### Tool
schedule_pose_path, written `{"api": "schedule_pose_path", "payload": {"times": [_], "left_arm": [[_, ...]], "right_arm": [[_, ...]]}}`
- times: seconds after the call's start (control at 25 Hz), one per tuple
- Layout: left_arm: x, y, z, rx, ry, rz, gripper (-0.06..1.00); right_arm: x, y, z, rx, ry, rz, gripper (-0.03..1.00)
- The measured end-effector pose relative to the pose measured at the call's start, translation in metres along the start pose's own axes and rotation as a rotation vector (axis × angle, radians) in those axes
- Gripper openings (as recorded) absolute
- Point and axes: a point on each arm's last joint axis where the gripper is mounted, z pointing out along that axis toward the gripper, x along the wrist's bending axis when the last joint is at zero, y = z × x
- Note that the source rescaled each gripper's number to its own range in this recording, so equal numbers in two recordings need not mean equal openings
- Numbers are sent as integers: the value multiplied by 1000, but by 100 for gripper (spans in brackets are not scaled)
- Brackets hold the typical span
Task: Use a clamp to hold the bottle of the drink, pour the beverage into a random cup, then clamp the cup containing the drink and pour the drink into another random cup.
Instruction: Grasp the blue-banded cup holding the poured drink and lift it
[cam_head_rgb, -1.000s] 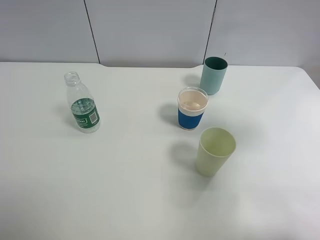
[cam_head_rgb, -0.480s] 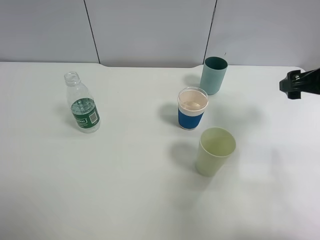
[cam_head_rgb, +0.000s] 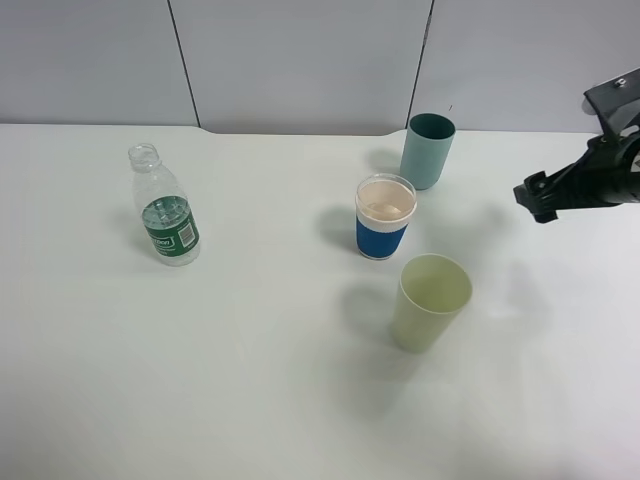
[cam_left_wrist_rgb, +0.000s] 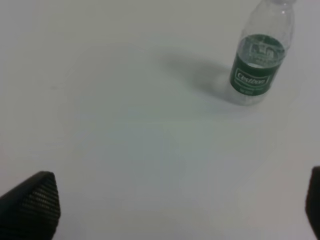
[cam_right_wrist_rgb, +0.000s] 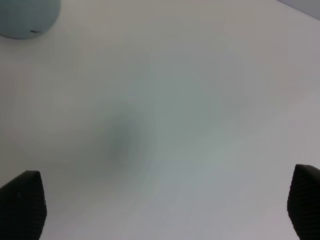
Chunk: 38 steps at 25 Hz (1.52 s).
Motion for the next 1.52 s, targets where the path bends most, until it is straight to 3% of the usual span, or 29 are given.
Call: {"api": "schedule_pose_path", "payload": {"times": [0.4, 0.72, 1.08, 1.52], "left_arm": [[0, 0, 0, 0, 0, 0, 100], [0, 0, 0, 0, 0, 0, 100], [0, 0, 0, 0, 0, 0, 100], [0, 0, 0, 0, 0, 0, 100]], "right_arm": [[31, 3, 25, -114, 141, -147, 100], [53, 2, 35, -220, 341, -170, 100], [62, -8, 43, -257, 457, -259, 100], [68, -18, 52, -331, 555, -247, 100]]}}
